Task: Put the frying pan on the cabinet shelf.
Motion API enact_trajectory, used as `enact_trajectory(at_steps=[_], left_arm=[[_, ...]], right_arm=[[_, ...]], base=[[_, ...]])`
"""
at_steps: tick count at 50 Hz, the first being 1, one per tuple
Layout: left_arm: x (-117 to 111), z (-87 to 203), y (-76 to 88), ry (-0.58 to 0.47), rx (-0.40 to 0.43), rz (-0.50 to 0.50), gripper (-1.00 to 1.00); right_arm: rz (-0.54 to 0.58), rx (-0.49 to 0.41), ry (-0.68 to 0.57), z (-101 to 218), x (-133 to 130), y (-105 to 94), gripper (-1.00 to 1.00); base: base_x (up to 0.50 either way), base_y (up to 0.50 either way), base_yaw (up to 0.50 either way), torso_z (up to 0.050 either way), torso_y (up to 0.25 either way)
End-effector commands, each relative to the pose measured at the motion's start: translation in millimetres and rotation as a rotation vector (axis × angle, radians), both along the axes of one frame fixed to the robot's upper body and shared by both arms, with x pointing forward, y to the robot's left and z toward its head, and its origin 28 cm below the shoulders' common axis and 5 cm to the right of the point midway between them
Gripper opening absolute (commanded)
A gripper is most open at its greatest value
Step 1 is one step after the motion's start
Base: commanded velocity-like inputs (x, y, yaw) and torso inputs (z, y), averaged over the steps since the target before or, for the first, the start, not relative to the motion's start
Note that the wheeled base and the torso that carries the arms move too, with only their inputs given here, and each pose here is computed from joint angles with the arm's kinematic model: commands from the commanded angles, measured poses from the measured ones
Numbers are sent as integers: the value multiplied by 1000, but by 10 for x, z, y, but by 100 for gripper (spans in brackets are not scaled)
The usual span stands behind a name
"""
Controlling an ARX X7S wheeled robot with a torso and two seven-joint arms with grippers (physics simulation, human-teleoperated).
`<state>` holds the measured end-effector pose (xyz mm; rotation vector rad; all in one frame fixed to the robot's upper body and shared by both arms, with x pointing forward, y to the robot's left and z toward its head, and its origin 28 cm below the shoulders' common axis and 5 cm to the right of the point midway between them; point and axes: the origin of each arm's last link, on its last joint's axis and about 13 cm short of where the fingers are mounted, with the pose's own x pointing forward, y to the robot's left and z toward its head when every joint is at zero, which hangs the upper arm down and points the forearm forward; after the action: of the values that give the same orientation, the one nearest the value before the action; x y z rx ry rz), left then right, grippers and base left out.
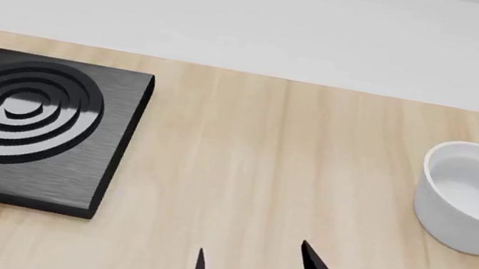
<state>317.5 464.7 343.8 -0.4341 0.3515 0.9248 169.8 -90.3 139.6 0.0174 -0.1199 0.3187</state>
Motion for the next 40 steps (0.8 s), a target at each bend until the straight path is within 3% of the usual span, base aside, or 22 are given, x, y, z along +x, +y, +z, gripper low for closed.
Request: enact_trajectory(at_steps=[1,9,16,25,40], left_arm=[[34,95,-67,-25,34,-59,100],[22,211,-70,-80,76,-91,100],[-163,204,-100,-96,128,-112,100],[-386,315,-199,-118,221,-154,100],[-583,208,-416,-158,257,-232,100]], right_arm=[[-17,13,-23,14,27,-11,100],[-26,15,-26,22,27,-28,100],[-21,14,-27,17,4,-19,100],[-20,16,-25,13,1,-13,100],[-27,17,-32,29,-11,-25,100]], base=[[0,0,0,0,0],[0,0,0,0,0],[0,0,0,0,0],[0,0,0,0,0],[0,0,0,0,0]])
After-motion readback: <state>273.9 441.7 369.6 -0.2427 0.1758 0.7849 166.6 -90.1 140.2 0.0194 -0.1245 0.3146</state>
